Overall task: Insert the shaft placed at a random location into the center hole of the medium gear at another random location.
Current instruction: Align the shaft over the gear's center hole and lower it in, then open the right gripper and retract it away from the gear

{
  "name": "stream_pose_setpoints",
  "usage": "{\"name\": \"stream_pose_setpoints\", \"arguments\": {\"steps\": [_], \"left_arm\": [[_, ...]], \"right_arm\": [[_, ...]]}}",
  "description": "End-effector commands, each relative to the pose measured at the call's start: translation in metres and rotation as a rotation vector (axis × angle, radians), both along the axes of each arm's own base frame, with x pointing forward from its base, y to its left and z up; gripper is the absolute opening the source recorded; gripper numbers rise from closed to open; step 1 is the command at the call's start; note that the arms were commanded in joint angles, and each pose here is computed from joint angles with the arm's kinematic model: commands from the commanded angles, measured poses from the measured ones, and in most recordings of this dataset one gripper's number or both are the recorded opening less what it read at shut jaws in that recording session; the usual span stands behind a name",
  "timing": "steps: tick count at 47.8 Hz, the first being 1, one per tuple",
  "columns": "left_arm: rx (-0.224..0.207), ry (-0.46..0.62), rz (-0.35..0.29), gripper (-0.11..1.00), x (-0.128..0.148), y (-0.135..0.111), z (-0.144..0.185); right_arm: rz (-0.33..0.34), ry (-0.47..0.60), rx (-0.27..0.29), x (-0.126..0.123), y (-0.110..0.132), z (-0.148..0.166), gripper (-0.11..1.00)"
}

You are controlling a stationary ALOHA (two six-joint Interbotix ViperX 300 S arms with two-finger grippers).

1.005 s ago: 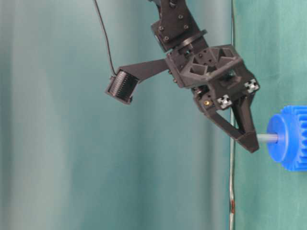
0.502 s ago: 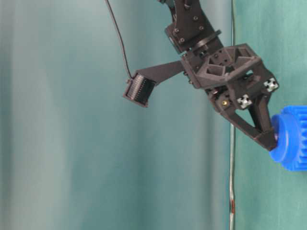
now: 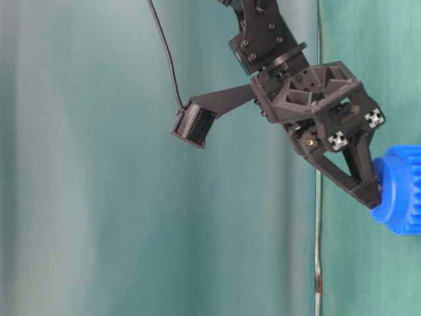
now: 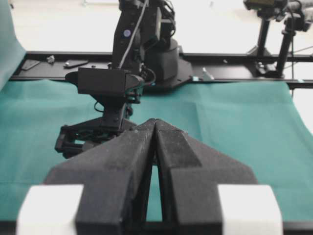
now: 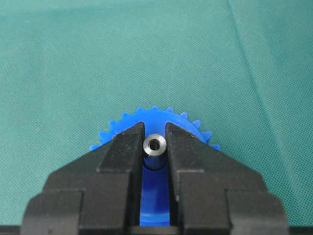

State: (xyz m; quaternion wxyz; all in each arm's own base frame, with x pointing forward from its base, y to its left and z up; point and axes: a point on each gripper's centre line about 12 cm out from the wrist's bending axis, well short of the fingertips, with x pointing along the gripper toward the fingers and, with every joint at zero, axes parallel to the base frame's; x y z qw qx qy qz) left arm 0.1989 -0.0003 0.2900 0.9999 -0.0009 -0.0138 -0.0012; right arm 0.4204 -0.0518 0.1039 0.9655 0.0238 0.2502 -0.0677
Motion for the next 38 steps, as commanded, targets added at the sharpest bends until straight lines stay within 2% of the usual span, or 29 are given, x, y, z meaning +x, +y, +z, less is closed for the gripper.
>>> {"name": "stream_pose_setpoints", "arguments": {"steps": [1, 11, 14, 20, 23, 38], "left_arm": [[0.000, -0.018, 0.001, 0.00, 0.002, 0.000, 0.008], [0.000, -0.018, 0.000, 0.00, 0.002, 0.000, 0.008], [0.000, -0.017, 0.001, 0.00, 0.002, 0.000, 0.007], [0.000, -0.014, 0.001, 0.00, 0.002, 0.000, 0.007], [0.001, -0.015, 0.001, 0.00, 0.002, 0.000, 0.007], [0.000, -0.015, 0.001, 0.00, 0.002, 0.000, 0.007]], "right_arm": [[-0.008, -0.035, 0.006, 0.005, -0.001, 0.011, 0.14], [-0.010, -0.040, 0.008, 0.005, -0.001, 0.011, 0.16], [-0.011, -0.041, 0.009, 0.006, -0.002, 0.012, 0.29], [-0.010, -0.041, 0.008, 0.006, -0.002, 0.012, 0.67], [-0.011, -0.043, 0.009, 0.006, -0.002, 0.013, 0.79], [-0.007, -0.094, 0.000, 0.000, -0.001, 0.048, 0.75]]}}
